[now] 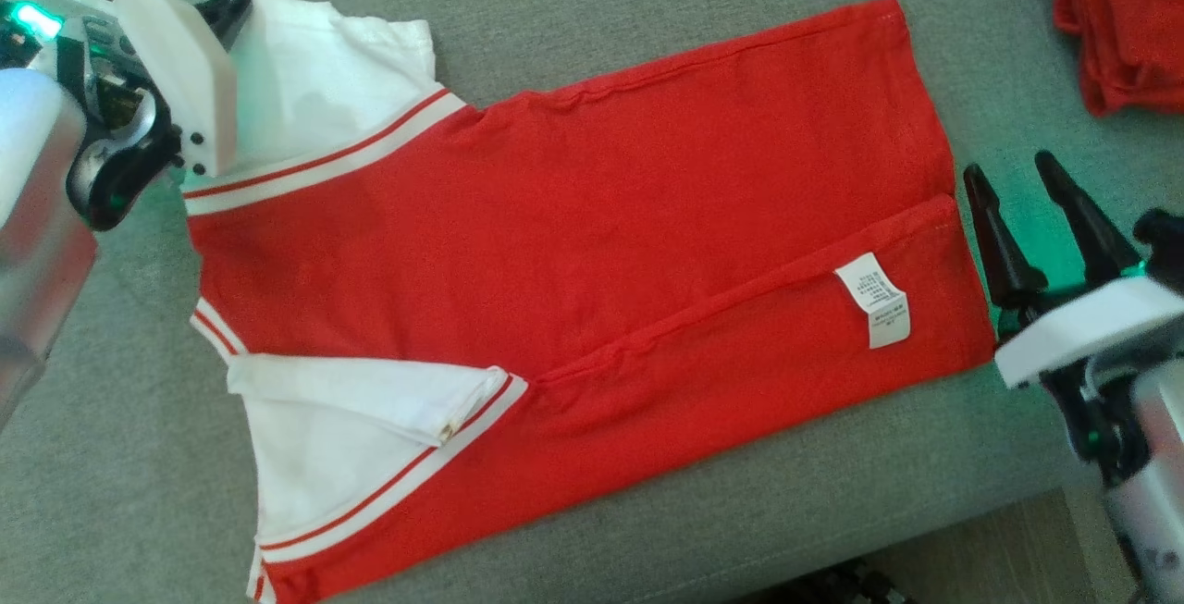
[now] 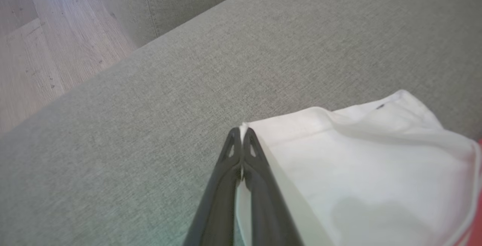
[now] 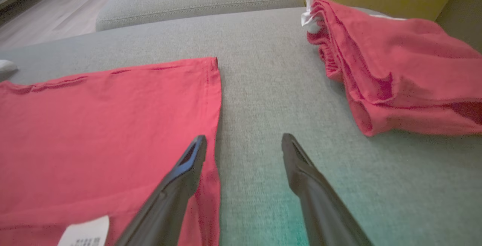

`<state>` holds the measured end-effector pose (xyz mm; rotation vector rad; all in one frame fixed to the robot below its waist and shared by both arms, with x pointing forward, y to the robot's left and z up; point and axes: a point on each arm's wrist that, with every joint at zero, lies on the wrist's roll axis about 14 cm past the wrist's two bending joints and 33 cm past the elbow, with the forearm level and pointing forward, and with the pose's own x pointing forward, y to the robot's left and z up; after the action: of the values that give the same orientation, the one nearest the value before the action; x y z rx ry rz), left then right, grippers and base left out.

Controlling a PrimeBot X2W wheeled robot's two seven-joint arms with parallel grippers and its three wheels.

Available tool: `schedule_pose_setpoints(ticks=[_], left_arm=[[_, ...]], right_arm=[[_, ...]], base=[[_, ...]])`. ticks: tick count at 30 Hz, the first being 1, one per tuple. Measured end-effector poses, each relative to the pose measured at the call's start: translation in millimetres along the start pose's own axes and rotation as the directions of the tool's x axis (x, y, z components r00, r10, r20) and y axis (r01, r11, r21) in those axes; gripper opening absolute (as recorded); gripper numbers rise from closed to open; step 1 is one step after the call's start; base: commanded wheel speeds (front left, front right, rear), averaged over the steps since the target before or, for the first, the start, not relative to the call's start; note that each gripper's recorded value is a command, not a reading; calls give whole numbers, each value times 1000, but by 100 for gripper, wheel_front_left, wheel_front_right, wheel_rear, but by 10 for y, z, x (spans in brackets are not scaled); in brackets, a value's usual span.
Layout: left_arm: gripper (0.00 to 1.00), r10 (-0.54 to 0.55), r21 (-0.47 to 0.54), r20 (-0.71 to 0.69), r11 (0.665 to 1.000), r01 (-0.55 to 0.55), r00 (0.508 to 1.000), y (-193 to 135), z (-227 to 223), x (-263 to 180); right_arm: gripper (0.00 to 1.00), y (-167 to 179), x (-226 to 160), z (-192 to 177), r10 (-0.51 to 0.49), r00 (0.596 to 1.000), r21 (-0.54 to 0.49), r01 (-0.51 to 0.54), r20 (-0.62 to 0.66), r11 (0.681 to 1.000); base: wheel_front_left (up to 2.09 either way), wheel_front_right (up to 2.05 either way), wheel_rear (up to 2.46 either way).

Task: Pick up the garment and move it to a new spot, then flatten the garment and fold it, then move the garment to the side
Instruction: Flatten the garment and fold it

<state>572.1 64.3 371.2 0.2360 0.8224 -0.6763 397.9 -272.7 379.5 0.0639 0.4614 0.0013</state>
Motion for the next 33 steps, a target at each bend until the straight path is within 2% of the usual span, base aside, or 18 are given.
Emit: schedule_pose_setpoints(ticks=[4, 11, 17, 19, 23, 25, 29, 33], left_arm=[[0, -4, 9, 39, 1000, 4, 999, -8, 77, -76], [0, -14, 27, 83, 1000, 12, 996, -23, 179, -176], [0, -17, 37, 89, 999, 13, 996, -18, 158, -230], [0, -17, 36, 86, 999, 14, 996, -11, 133, -245], [0, -18, 40, 99, 999, 15, 995, -2, 157, -254], [0, -17, 43, 104, 999, 13, 994, 9, 163, -254], [0, -23, 40, 101, 999, 19, 995, -3, 138, -245], [0, -23, 36, 97, 999, 20, 995, 2, 116, -236]], right_arm=[[100, 90, 133, 162, 37, 999, 11, -37, 7, 999], [100, 266, 583, 418, 107, 991, 7, -107, -84, 994], [100, 341, 836, 409, 123, 977, -10, -126, -176, 992], [85, 342, 884, 322, 119, 970, -13, -124, -212, 992], [67, 365, 939, 291, 123, 968, -10, -129, -218, 992], [49, 385, 969, 301, 128, 969, -17, -135, -212, 991], [39, 414, 1005, 334, 139, 970, -21, -146, -198, 989], [0, 389, 1021, 324, 137, 970, -25, -145, -202, 989]], base=[[0, 0, 0], [0, 0, 0], [0, 0, 0], [0, 0, 0], [0, 0, 0], [0, 0, 0], [0, 0, 0], [0, 0, 0]])
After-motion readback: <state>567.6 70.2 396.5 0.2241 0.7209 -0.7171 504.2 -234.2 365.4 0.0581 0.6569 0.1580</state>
